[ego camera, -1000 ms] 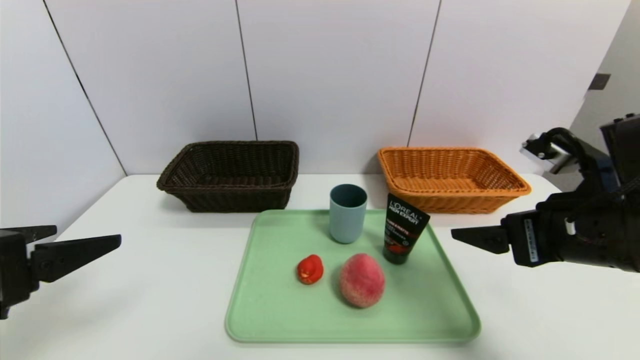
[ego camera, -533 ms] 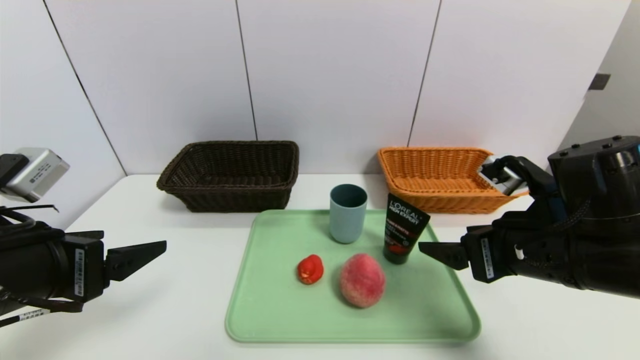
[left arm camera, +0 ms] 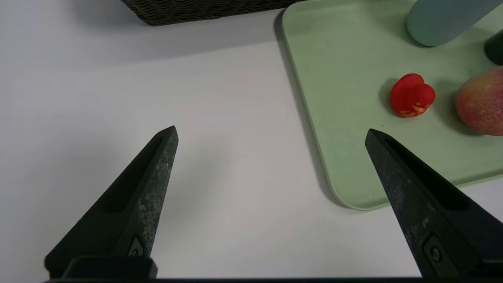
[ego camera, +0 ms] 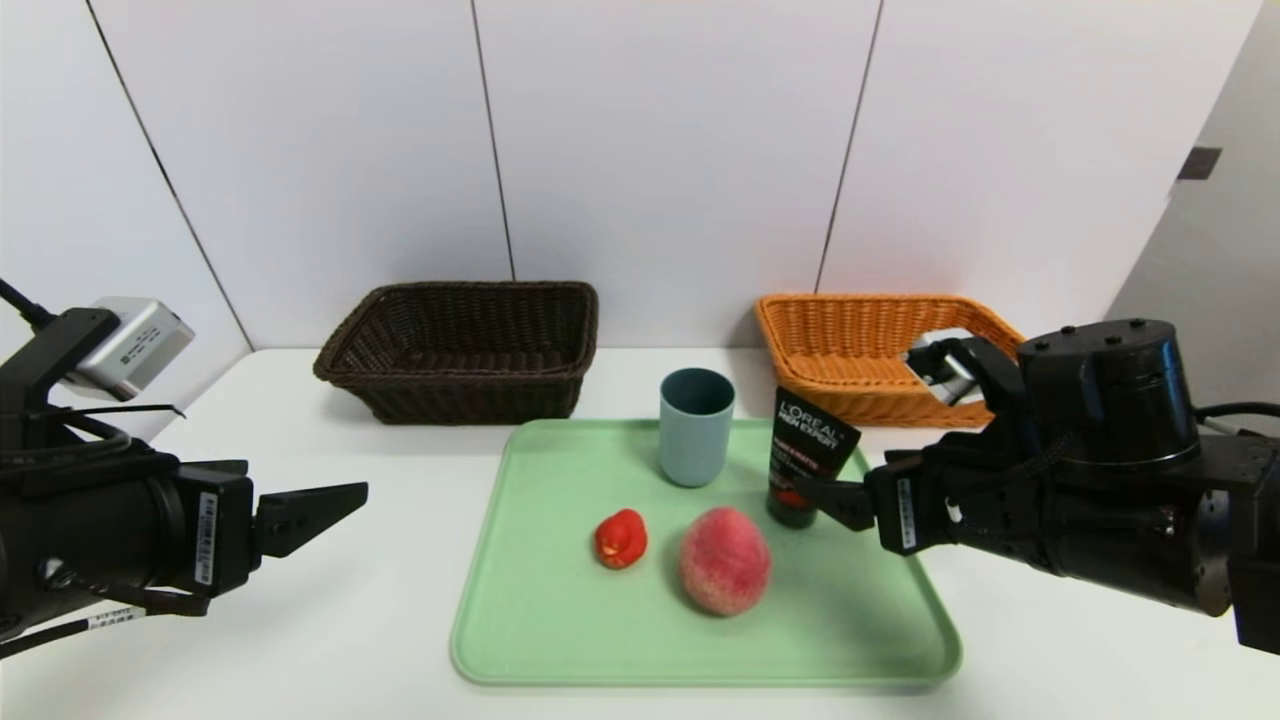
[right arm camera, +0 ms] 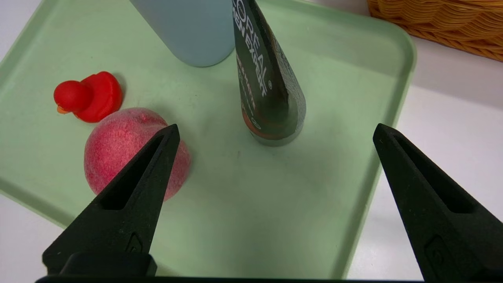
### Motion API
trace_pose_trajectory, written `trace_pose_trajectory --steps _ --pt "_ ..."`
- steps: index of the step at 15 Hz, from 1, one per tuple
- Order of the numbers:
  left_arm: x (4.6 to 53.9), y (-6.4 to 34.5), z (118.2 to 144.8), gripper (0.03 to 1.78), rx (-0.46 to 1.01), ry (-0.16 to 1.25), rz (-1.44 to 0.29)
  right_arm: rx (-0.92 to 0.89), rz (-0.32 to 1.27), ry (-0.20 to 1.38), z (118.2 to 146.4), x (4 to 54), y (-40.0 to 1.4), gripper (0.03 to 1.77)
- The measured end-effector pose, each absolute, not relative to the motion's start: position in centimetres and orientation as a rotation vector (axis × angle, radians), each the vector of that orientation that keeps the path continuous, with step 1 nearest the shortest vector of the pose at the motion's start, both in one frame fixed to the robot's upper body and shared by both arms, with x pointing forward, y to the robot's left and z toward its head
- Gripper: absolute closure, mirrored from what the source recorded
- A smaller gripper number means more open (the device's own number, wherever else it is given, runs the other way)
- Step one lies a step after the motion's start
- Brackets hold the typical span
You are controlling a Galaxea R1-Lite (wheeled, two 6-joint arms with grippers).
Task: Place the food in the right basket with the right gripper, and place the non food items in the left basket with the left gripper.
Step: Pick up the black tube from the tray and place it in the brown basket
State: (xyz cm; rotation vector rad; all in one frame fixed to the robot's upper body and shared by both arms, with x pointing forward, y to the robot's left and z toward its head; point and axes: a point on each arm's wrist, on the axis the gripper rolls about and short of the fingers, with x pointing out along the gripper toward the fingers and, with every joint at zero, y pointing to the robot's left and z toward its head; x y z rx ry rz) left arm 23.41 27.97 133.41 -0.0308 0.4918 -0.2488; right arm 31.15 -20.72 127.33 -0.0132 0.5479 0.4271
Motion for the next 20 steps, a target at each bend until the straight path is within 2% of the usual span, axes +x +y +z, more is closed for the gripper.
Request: trace_pose_trajectory --steps 7,20 --pt "23.6 27.6 133.2 0.12 -0.027 0.508 -0.261 0.02 0.434 0.438 124.7 32.7 -19.9 0.1" --pt "24.8 27.0 133.0 0.12 -0.057 0.53 -0.254 0.065 0.457 0.289 121.6 33.3 -19.3 0.1"
